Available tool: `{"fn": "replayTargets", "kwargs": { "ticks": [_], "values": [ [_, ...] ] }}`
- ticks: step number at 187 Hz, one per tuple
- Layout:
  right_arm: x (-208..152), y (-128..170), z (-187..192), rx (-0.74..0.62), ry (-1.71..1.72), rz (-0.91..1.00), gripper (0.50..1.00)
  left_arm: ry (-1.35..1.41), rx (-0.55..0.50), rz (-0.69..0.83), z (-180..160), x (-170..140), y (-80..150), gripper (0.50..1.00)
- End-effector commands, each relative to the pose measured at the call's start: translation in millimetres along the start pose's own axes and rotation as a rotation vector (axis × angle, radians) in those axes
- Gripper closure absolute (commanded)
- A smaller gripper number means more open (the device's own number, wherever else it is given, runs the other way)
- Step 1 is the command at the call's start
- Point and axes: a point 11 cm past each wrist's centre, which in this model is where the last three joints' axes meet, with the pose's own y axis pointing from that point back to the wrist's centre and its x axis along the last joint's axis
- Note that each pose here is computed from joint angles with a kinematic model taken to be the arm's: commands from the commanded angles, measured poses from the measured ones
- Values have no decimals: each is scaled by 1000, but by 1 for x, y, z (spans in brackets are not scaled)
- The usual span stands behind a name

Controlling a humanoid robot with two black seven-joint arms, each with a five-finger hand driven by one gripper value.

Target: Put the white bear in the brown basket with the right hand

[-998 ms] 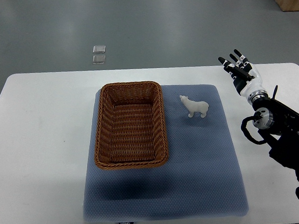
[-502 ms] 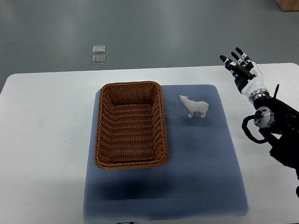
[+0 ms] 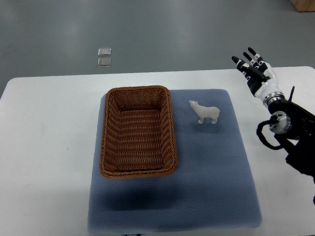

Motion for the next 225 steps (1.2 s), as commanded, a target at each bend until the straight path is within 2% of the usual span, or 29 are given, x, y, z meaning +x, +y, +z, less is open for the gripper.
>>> {"fn": "replayTargets", "kwargs": {
  "ticks": [1, 42, 134, 179, 225],
  "values": [
    [2, 0, 0, 1, 4, 2, 574, 0, 0, 0, 0, 0, 0, 500],
    [0, 0, -2, 6, 0, -12, 574, 0, 0, 0, 0, 0, 0, 500],
    [-1, 3, -18, 11, 18, -171, 574, 0, 0, 0, 0, 0, 0, 500],
    [-10, 4, -19, -35, 339, -284, 576, 1, 0, 0, 0, 0, 0, 500],
    [-35, 12, -18, -25, 811, -520, 583, 0, 0, 0, 0, 0, 0, 500]
  ]
}}
